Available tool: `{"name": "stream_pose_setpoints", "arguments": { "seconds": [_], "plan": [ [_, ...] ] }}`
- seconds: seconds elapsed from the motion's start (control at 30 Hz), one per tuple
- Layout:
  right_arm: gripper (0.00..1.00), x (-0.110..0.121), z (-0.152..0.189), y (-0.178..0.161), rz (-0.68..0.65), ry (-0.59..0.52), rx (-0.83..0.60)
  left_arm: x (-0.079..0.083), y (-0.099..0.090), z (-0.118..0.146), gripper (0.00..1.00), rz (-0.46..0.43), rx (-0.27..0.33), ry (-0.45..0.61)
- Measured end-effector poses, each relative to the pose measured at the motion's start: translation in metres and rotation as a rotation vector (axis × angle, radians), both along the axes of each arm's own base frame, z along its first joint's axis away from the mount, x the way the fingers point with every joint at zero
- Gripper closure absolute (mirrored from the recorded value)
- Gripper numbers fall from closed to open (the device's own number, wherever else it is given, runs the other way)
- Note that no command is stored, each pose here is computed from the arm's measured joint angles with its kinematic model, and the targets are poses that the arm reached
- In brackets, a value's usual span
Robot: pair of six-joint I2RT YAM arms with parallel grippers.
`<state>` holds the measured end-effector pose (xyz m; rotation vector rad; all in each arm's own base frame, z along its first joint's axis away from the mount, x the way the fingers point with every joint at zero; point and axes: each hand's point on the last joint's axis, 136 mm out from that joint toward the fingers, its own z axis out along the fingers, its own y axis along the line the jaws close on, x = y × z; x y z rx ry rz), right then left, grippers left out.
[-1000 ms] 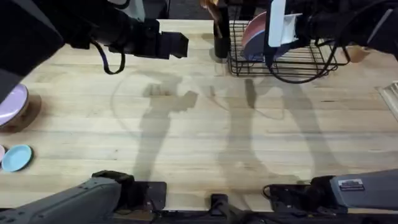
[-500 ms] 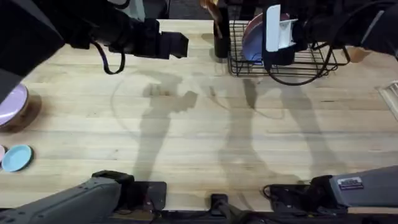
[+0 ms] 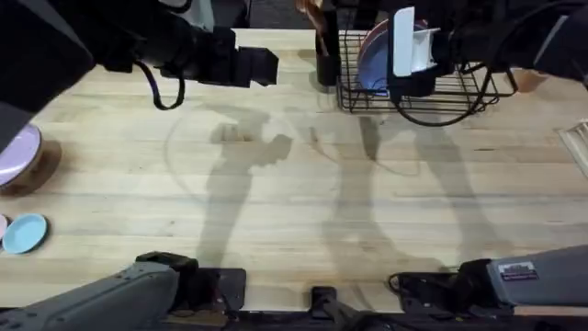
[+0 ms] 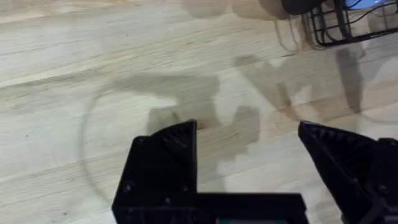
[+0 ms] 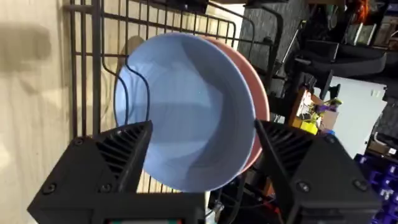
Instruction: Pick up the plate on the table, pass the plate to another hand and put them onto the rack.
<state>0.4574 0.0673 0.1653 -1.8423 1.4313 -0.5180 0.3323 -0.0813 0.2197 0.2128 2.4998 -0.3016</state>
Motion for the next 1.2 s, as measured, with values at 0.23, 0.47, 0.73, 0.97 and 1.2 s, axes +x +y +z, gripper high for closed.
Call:
{"name": "stream_pose_setpoints", "arguments": {
  "seconds": [0.23,0.47,0.73,0.97,1.2],
  "plan": [
    [0.007,-0.025,0.034,-0.002,-0.078,0.013,0.074,0.000,0.000,0.000,0.007,0.000,0.000,0.000],
    [0.007,-0.049,0.040,-0.008,-0.205,0.090,0.109,0.000,0.000,0.000,0.007,0.000,0.000,0.000],
    [0.007,-0.076,0.077,-0.004,-0.412,0.109,0.331,0.000,0.000,0.000,0.007,0.000,0.000,0.000],
    [0.007,-0.112,0.105,-0.008,-0.662,0.183,0.636,0.000,0.000,0.000,0.007,0.000,0.000,0.000],
    [0.007,-0.148,0.120,-0.012,-0.879,0.276,0.898,0.000,0.000,0.000,0.008,0.000,0.000,0.000]
  ]
}}
